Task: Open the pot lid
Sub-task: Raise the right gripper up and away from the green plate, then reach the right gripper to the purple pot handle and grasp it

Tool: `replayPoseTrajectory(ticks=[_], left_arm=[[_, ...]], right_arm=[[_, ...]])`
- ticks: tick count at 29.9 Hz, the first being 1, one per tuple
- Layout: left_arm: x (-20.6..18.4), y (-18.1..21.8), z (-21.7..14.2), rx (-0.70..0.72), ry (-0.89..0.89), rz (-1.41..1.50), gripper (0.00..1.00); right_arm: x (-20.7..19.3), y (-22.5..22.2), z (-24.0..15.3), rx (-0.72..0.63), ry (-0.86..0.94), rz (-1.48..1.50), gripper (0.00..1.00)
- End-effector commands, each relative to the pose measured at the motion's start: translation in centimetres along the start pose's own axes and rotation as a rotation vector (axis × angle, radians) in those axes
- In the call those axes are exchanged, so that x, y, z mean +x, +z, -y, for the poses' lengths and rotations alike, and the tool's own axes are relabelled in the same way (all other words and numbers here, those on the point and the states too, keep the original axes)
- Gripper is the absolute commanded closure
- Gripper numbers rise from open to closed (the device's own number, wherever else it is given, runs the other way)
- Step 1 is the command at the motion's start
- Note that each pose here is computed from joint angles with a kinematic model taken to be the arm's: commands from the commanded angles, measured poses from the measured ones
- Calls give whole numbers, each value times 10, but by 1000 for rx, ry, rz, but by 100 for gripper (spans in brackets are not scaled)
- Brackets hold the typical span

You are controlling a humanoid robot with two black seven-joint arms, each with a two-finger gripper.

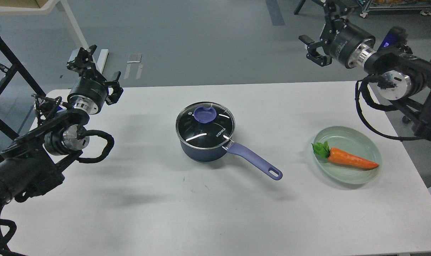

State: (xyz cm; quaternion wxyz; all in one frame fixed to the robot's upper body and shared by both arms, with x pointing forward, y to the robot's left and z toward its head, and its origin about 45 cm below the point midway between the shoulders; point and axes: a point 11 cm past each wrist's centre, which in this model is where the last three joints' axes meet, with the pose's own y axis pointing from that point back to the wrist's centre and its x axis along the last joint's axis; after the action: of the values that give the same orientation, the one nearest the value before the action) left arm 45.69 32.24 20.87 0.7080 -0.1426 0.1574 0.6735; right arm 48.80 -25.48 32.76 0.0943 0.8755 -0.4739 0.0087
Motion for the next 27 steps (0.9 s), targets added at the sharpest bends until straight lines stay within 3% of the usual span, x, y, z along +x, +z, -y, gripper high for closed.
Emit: replayPoseTrajectory(ticks=[1, 7, 13, 21, 27], left_arm=[[-3, 5, 1, -8, -15, 14, 1], [-8, 9, 0, -7, -40, 14, 1], [-9, 8, -1, -5, -46, 17, 1], [-3, 16, -2, -15, -40, 30, 1], [-3, 18, -2, -18, -39, 30, 1]], right_arm=[[-30, -8, -2, -113, -137, -383, 0], [-74, -2, -13, -228, -340, -779, 0], [-117, 20, -43, -309, -650, -1177, 0], [-143, 80, -68, -411, -885, -1251, 2], [-153, 109, -63, -407, -939, -1295, 17]])
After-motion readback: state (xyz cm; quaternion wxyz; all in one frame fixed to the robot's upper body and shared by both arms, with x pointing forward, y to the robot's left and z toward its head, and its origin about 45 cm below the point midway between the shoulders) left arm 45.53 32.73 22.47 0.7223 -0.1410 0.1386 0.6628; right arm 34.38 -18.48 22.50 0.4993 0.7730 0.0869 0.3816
